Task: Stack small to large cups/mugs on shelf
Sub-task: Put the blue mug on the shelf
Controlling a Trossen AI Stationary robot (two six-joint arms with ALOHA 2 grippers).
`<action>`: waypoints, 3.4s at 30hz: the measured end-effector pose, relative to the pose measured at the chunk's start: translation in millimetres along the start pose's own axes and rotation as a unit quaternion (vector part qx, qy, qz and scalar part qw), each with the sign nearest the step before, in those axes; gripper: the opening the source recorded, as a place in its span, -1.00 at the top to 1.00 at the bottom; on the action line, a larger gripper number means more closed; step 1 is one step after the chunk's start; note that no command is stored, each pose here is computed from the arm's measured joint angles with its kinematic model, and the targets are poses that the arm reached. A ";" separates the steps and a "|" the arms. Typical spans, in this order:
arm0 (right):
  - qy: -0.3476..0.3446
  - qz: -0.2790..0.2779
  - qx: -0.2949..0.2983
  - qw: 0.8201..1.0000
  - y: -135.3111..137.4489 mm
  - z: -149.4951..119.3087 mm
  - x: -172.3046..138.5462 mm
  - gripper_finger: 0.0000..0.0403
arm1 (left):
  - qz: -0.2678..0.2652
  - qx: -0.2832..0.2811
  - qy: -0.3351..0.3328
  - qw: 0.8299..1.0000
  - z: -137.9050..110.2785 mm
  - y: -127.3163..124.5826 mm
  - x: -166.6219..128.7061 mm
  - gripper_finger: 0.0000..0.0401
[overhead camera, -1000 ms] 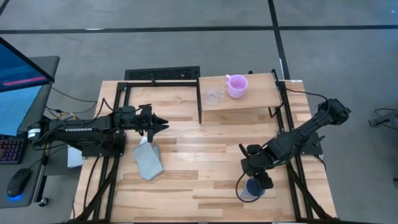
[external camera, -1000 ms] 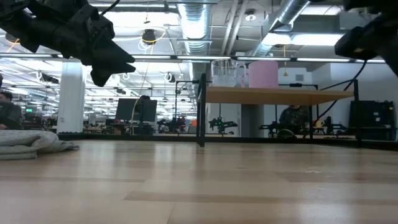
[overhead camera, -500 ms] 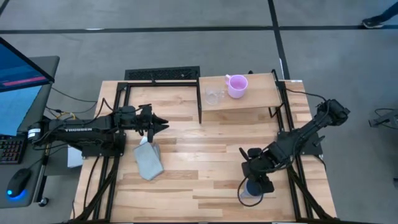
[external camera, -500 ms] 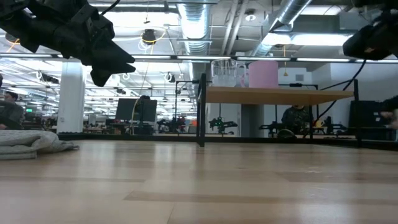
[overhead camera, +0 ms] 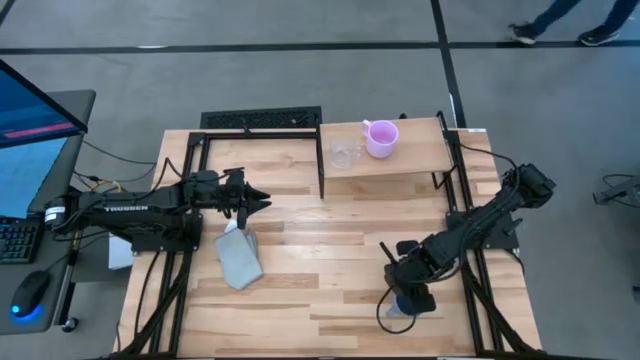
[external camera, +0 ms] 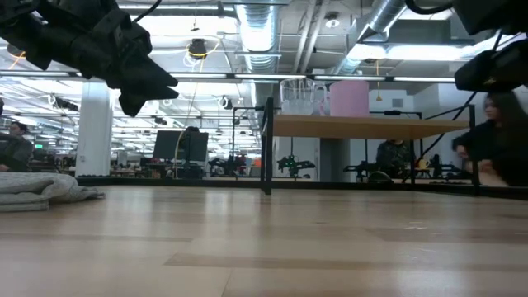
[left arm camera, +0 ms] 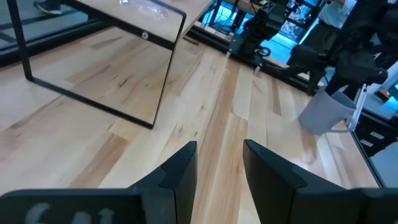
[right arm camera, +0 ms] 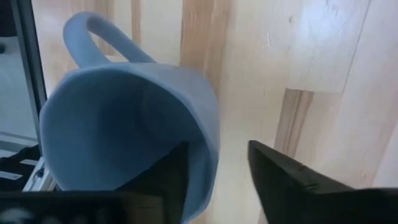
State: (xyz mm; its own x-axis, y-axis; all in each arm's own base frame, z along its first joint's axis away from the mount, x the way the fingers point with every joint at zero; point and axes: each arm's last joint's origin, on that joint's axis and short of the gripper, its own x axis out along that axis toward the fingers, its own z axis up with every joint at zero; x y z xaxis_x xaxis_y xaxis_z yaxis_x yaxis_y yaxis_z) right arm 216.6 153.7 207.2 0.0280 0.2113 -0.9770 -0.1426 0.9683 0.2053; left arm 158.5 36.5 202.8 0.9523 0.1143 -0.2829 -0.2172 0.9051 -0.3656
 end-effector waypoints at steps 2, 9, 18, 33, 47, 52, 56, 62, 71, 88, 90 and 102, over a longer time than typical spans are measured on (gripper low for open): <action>0.000 0.000 0.000 1.000 0.0 0.0 0.0 0.31 | 0.001 -0.004 0.003 1.000 -0.7 0.2 0.0 0.40; 0.003 0.006 -0.002 1.000 0.0 -0.4 -0.5 0.89 | 0.001 -0.004 0.003 1.000 -0.6 0.2 0.0 0.40; 0.008 0.015 0.017 1.000 0.6 -0.5 -0.2 0.89 | 0.001 -0.005 0.003 1.000 -0.5 0.2 0.0 0.40; 0.010 0.004 0.067 0.998 -20.4 -2.6 -15.2 0.91 | 0.001 -0.005 0.002 1.000 -0.4 0.2 0.0 0.40; -0.050 0.020 0.129 0.990 -54.2 -25.0 -66.9 0.91 | 0.001 -0.016 0.002 1.000 -0.3 0.1 0.0 0.40; -0.042 0.010 0.168 0.985 -70.3 -39.5 -80.9 0.91 | -0.001 -0.025 -0.002 1.000 0.3 -0.2 0.0 0.40; -0.036 0.002 0.191 0.981 -83.2 -42.5 -94.2 0.91 | -0.002 -0.024 -0.004 1.000 0.7 -0.3 0.0 0.40; -0.058 -0.009 0.185 0.981 -104.0 -43.1 -129.9 0.91 | -0.001 -0.019 -0.002 1.000 0.4 -0.1 0.0 0.40; -0.109 -0.069 0.246 0.961 -146.0 -61.1 -196.3 0.91 | -0.001 -0.003 -0.001 1.000 0.1 -0.1 0.0 0.40; -0.167 -0.140 0.304 0.927 -211.2 -79.9 -248.9 0.91 | 0.005 -0.005 0.014 1.000 -2.7 1.0 -0.1 0.40; -0.172 -0.158 0.316 0.920 -215.1 -86.5 -255.1 0.91 | 0.008 -0.011 0.022 1.000 -4.3 1.5 -0.1 0.40; -0.187 -0.203 0.391 0.878 -232.5 -124.0 -272.9 0.91 | 0.014 -0.016 0.027 0.999 -5.5 2.2 -0.2 0.40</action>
State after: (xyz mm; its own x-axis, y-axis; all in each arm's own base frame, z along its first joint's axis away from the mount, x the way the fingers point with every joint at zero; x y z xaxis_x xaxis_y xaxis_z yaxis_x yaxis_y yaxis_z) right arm 119.5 -145.6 418.9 0.2624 -0.2843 -0.9221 0.6736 0.7382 -0.0360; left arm 156.6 36.2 197.1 0.9331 0.1159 -0.3405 -0.2507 0.8884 -0.3846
